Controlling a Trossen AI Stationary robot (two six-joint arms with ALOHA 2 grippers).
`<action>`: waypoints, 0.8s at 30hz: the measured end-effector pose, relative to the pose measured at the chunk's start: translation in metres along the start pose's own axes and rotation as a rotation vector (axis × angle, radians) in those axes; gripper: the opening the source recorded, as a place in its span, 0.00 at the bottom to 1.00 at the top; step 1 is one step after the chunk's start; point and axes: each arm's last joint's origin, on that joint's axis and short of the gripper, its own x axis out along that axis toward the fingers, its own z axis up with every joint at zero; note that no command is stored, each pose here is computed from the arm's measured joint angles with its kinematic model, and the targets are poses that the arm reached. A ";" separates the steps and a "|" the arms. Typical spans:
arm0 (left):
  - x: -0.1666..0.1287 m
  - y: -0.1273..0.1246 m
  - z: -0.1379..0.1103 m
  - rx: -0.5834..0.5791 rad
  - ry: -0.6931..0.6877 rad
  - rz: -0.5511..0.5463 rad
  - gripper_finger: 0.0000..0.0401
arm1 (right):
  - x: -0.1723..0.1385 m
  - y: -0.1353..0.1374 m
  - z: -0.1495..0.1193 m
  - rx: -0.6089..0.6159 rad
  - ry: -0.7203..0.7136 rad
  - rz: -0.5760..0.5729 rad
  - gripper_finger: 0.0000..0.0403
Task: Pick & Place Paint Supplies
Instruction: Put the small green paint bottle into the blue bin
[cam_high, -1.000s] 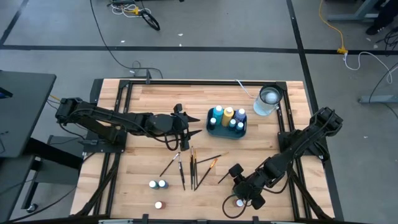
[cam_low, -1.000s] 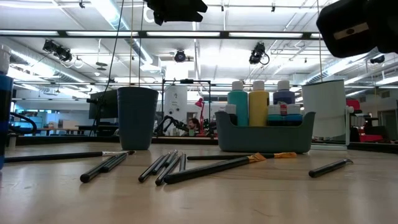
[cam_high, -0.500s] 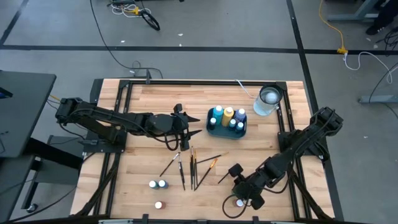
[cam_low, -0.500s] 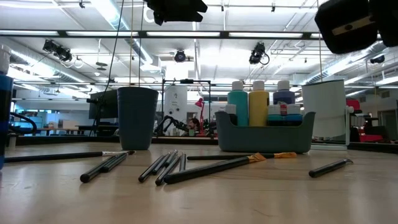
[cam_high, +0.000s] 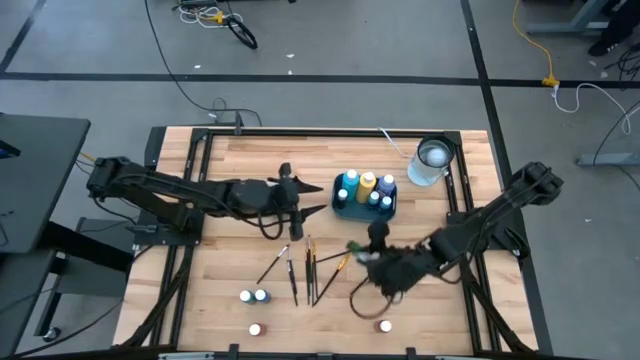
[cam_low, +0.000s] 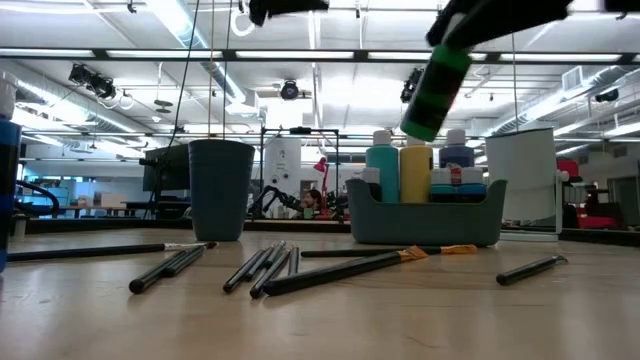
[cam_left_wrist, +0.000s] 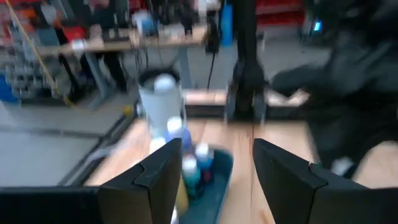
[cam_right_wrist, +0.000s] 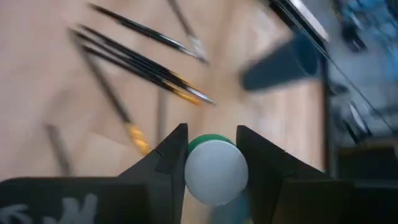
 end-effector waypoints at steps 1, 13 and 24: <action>-0.003 0.001 0.002 0.017 -0.004 -0.001 0.52 | 0.001 -0.007 -0.004 0.030 0.027 -0.009 0.29; -0.013 0.009 0.009 0.137 -0.009 0.127 0.52 | 0.030 -0.053 -0.059 0.271 0.316 -0.028 0.29; -0.012 0.008 0.003 0.101 0.037 0.093 0.52 | 0.057 -0.058 -0.111 0.427 0.413 0.036 0.29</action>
